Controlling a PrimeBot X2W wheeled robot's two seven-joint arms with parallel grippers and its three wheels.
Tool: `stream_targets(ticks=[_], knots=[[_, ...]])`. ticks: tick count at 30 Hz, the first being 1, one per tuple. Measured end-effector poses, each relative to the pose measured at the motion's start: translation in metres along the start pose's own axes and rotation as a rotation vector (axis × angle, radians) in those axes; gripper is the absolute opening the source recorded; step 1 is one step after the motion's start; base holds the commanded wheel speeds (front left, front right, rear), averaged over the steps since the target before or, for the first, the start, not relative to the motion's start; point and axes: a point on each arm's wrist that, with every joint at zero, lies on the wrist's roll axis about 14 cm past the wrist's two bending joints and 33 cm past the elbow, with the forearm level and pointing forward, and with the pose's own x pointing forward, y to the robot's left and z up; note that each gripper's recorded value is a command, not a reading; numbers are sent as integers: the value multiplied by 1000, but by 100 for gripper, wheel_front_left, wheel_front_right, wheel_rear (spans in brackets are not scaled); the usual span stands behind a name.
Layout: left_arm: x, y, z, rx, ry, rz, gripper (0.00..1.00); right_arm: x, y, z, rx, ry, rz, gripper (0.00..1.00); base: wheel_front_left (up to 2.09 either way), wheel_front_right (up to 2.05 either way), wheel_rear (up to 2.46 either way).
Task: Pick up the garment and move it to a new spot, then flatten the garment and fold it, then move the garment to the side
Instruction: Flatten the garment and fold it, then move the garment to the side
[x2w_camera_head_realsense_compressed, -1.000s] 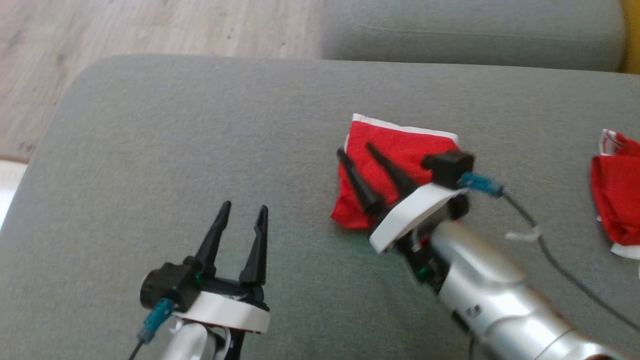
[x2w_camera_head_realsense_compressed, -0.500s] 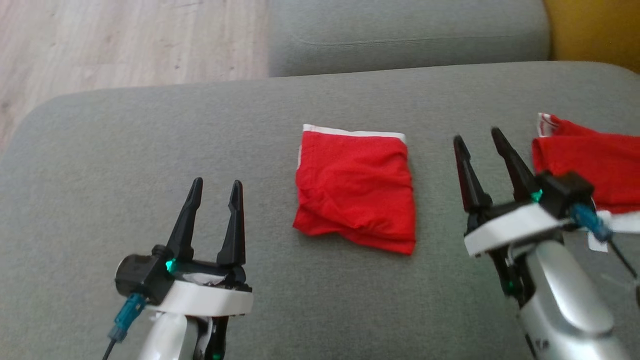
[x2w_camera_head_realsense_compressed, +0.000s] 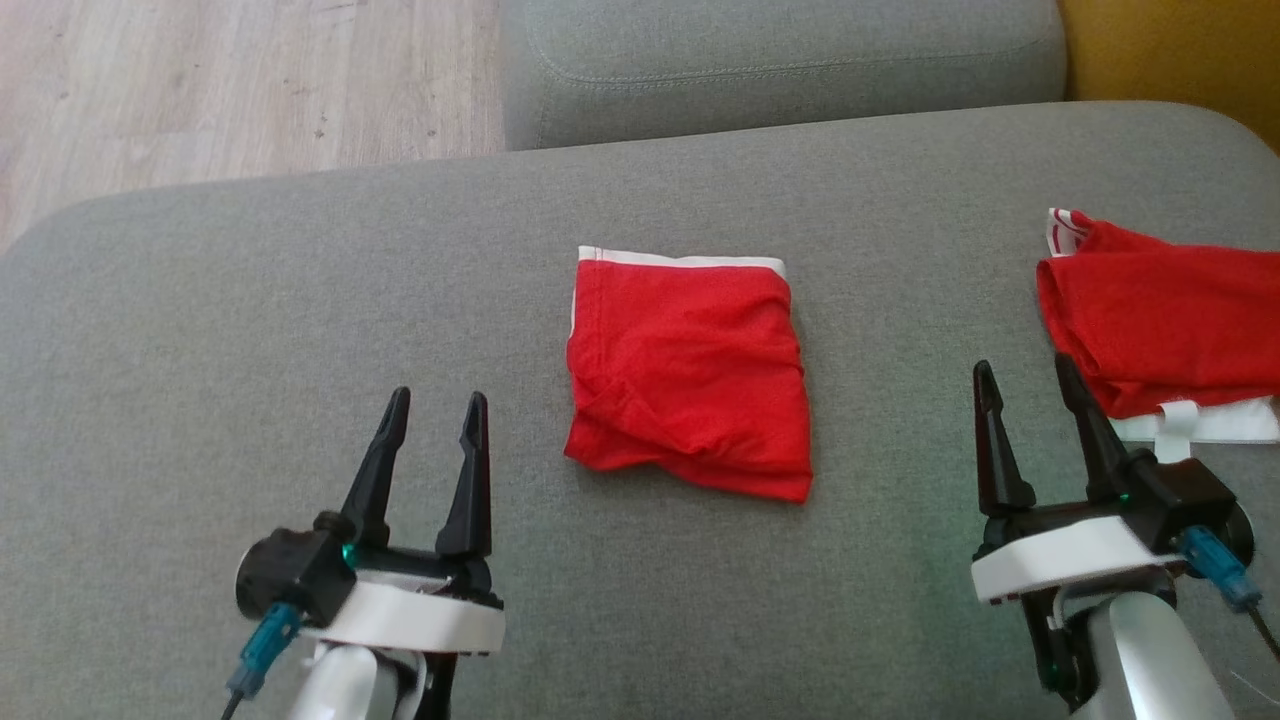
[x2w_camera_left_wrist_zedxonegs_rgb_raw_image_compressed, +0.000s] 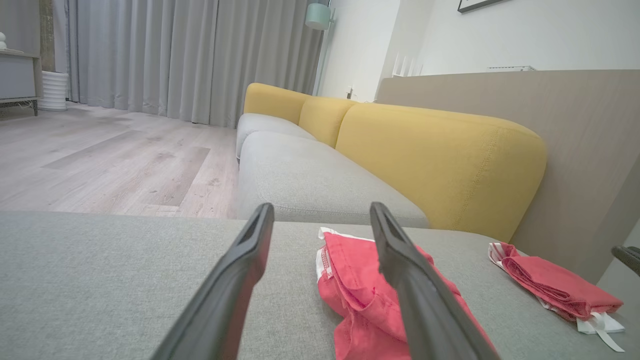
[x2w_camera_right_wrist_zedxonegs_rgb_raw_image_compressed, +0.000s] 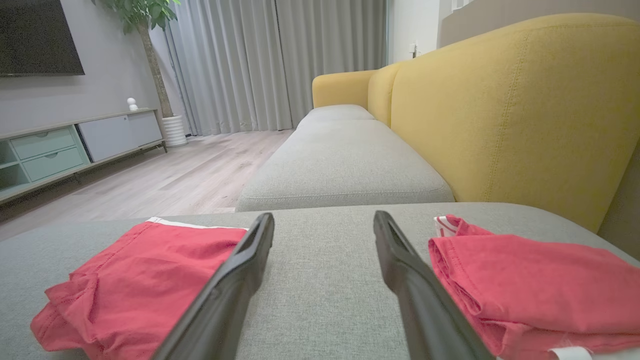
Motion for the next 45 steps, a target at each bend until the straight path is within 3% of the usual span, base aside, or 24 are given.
stream_targets(ticks=[9, 14, 25, 33, 44, 45], knots=[[-2, 5, -6, -6, 16, 11, 100, 5, 4, -3, 17, 4, 9, 100, 0, 0, 0], [-4, 8, -12, -10, 33, 22, 100, 13, 8, -25, 9, 70, 24, 100, 0, 0, 0], [-6, 27, -21, -5, 64, 72, 100, 56, 73, -81, 103, 257, 196, 100, 0, 0, 0], [-14, 44, -23, -2, 77, 128, 100, 56, 112, -129, 216, 466, 265, 100, 0, 0, 0], [-21, 49, -26, -11, 88, 155, 100, 74, 122, -141, 165, 531, 307, 100, 0, 0, 0], [-22, 49, -26, -11, 88, 156, 100, 74, 123, -141, 163, 533, 311, 87, 0, 0, 0]])
